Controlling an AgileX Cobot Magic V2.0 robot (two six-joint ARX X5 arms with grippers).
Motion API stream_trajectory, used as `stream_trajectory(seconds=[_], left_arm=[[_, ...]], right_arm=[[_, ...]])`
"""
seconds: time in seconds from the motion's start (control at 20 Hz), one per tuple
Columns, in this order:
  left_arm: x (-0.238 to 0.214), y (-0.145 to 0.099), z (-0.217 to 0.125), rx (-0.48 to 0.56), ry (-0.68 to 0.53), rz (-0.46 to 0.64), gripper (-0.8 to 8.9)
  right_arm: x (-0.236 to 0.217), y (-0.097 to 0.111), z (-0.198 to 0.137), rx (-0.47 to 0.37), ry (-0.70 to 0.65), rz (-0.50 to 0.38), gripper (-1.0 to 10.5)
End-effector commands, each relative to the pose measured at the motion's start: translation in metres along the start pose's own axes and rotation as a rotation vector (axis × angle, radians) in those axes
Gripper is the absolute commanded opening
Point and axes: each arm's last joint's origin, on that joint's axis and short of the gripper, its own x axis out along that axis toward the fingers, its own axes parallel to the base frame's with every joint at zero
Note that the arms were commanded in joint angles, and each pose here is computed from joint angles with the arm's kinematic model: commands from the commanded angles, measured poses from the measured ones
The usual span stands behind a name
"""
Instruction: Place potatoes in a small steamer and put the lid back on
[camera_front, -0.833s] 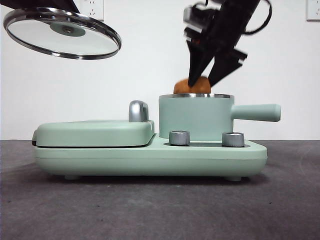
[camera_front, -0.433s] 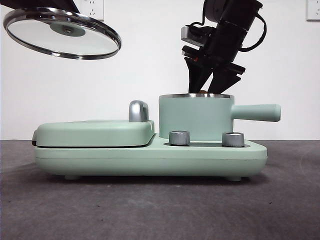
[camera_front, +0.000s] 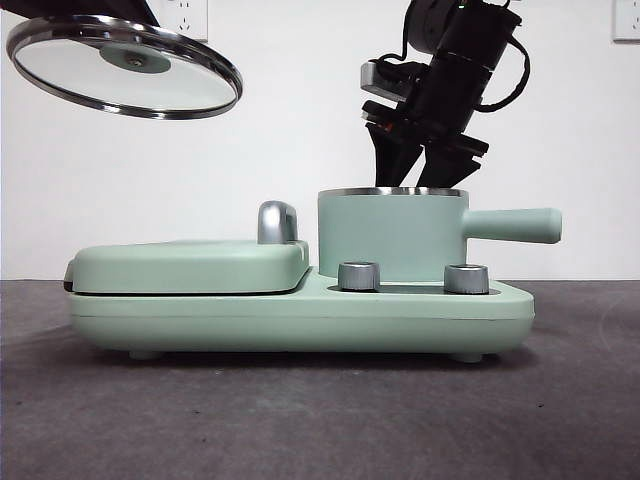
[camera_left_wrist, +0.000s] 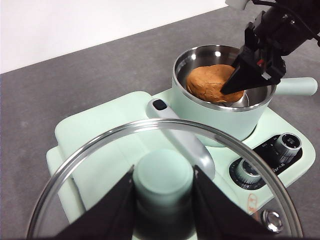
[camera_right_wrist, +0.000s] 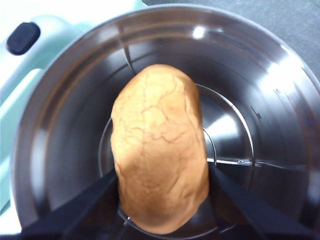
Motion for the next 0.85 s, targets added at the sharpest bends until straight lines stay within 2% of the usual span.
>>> stream_trajectory(seconds=[0.05, 0.3, 0.55, 0.7, 0.85], left_arm=[[-0.002, 0.0, 0.007, 0.006, -0.046, -0.001, 0.1], [-0.002, 0.0, 0.007, 0.006, -0.046, -0.001, 0.1], [-0.002, 0.0, 0.007, 0.006, -0.042, -0.001, 0.1], [-0.002, 0.0, 0.007, 0.007, -0.046, -0.001, 0.1], [-0.002, 0.0, 0.007, 0.006, -0.047, -0.001, 0.1]], right_arm=[[0.004, 0.0, 0.005, -0.01, -0.009, 0.002, 3.0], [-0.005, 0.0, 0.007, -0.01, -0.035, 0.006, 3.0], [-0.058, 0.011, 0.0, 0.012, -0.049, 0.002, 3.0], [-0.084, 0.019, -0.014, 0.001, -0.1, -0.006, 3.0], [-0.1, 0.027, -0.041, 0.002, -0.188, -0.015, 3.0]])
